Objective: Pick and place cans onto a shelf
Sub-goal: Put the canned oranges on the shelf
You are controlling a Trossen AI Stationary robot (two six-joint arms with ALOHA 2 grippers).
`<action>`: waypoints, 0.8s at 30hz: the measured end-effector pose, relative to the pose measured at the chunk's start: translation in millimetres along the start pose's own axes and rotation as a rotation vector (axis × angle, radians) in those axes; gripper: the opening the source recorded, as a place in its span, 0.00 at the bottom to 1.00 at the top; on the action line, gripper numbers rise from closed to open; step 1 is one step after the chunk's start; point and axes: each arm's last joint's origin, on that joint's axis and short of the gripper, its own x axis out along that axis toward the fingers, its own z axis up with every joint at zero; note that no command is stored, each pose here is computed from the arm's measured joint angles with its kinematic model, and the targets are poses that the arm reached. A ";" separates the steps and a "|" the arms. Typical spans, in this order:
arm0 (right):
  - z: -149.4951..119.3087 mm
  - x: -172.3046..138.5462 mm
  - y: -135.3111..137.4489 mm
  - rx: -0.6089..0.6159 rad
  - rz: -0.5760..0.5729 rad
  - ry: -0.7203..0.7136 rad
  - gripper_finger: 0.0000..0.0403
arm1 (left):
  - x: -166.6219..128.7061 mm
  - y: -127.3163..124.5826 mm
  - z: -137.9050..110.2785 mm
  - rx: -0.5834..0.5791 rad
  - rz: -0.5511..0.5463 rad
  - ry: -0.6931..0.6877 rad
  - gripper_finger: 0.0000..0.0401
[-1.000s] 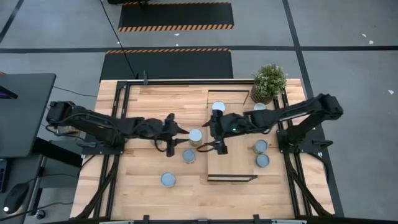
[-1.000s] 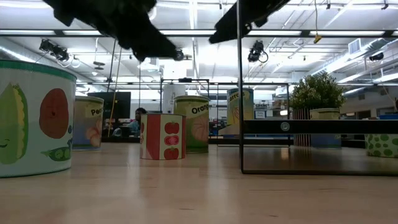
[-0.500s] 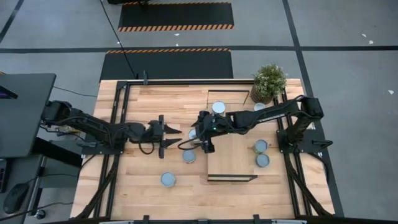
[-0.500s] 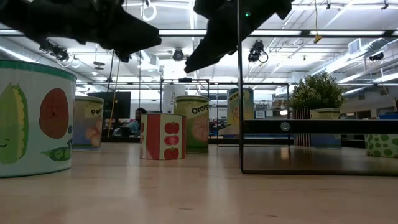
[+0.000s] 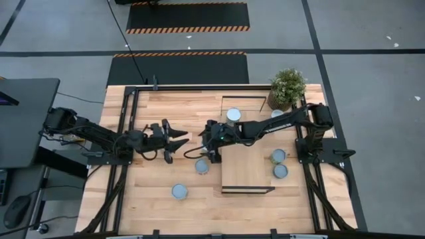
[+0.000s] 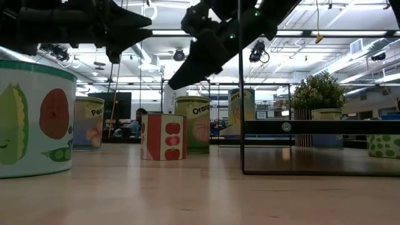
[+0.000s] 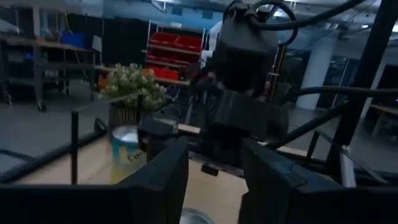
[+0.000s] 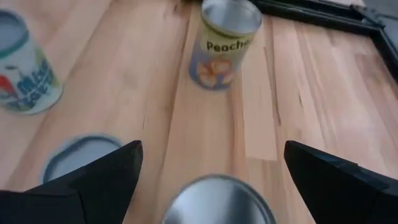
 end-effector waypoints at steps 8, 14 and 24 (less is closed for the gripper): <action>-13.0 6.0 1.4 0.039 -0.024 0.099 0.99 | 0.0 0.1 -1.4 -0.045 0.002 0.013 0.38; -19.1 8.5 2.1 0.043 -0.037 0.143 0.99 | 0.0 0.3 -2.4 -0.045 0.004 0.023 0.38; -28.7 9.7 -6.7 0.071 -0.026 0.169 0.89 | -0.1 0.6 -4.2 -0.060 0.007 0.040 0.38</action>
